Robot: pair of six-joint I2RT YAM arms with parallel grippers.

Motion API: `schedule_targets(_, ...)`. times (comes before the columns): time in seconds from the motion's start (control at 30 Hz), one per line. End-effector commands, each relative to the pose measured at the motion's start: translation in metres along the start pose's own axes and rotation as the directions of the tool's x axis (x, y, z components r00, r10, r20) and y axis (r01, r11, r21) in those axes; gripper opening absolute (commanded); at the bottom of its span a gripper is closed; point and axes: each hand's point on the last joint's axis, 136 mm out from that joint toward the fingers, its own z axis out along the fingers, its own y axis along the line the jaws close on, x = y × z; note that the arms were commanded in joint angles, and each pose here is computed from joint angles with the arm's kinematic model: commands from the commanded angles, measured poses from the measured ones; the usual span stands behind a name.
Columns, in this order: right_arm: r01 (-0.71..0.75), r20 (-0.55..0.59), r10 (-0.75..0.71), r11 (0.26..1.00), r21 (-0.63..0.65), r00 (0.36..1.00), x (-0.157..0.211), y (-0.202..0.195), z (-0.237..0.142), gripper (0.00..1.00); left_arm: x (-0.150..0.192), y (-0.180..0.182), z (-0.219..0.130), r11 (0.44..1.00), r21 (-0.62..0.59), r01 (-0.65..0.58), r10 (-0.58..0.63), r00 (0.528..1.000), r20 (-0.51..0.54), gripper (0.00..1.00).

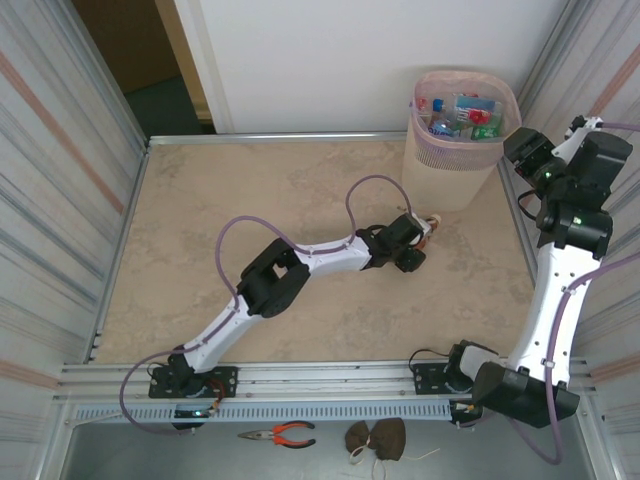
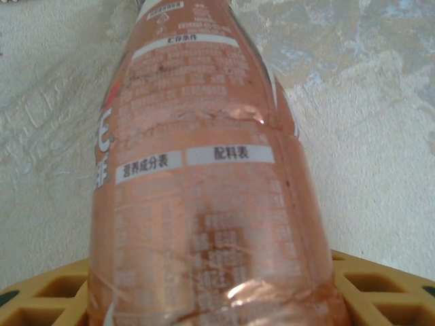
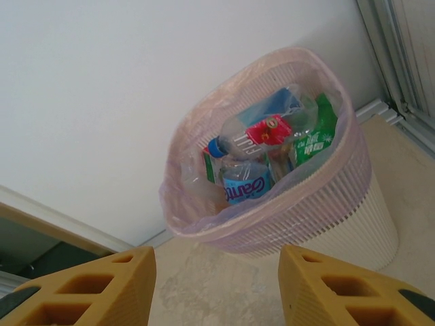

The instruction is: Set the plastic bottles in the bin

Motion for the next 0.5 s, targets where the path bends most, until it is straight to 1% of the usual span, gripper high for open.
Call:
schedule_targets(0.0,0.002,-0.006,-0.002,1.000,-0.003,1.000,0.008,0.001,-0.007,0.49,-0.009,0.000,-0.025,0.999,0.006,-0.035,0.035,0.999,0.023,0.54)
schedule_targets(0.13,-0.015,-0.042,0.015,1.000,0.002,0.999,0.025,-0.005,-0.007,0.49,-0.016,0.001,-0.054,0.998,0.008,-0.067,0.066,0.995,0.072,0.52)
schedule_targets(0.27,-0.037,-0.084,0.036,0.999,-0.012,0.996,0.043,-0.006,-0.011,0.51,-0.029,0.005,-0.093,0.996,0.009,-0.094,0.092,0.986,0.139,0.51)
schedule_targets(0.47,-0.091,-0.128,0.083,0.994,-0.053,0.988,0.068,-0.002,-0.019,0.55,-0.048,0.017,-0.159,0.997,0.038,-0.073,0.061,0.965,0.255,0.50)
